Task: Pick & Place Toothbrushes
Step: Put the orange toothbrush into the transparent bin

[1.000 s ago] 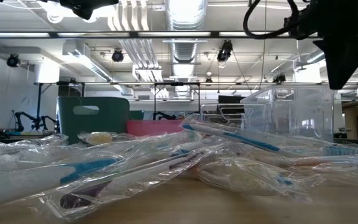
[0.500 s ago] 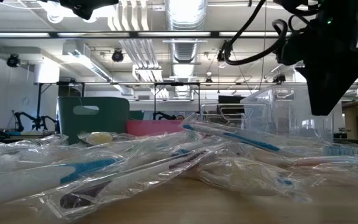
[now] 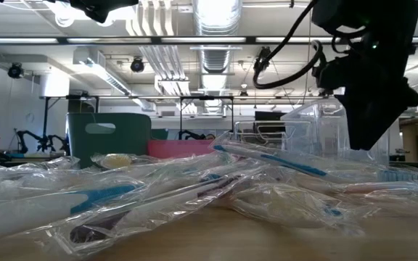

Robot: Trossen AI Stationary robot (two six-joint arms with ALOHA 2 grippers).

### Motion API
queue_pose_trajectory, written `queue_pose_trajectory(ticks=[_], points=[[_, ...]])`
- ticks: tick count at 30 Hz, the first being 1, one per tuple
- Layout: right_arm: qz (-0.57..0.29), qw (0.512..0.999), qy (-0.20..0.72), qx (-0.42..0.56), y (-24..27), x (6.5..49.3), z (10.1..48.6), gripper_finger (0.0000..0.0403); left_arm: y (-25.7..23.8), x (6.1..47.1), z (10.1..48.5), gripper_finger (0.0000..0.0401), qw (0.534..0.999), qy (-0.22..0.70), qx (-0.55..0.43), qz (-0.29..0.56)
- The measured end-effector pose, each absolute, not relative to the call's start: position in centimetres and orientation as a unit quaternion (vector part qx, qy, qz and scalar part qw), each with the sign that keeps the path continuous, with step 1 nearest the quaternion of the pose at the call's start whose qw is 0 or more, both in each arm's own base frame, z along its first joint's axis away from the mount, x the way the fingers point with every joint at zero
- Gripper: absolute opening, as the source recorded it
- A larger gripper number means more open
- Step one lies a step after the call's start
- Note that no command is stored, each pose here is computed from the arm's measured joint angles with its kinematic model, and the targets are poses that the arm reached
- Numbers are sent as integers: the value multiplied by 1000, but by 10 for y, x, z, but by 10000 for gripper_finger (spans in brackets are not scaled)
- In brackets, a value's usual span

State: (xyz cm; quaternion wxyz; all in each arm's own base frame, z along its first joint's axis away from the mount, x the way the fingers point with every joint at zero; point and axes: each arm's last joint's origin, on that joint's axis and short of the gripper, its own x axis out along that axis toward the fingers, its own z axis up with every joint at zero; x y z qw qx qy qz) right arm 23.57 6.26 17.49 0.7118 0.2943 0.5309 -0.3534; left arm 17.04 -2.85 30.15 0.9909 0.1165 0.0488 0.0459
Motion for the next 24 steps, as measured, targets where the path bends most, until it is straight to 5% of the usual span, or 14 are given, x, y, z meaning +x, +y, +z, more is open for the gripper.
queue_pose_trajectory(ticks=[24], points=[[-355,731,504,293,59,230,153,125,-29,170,302,90,991,49,116,46]])
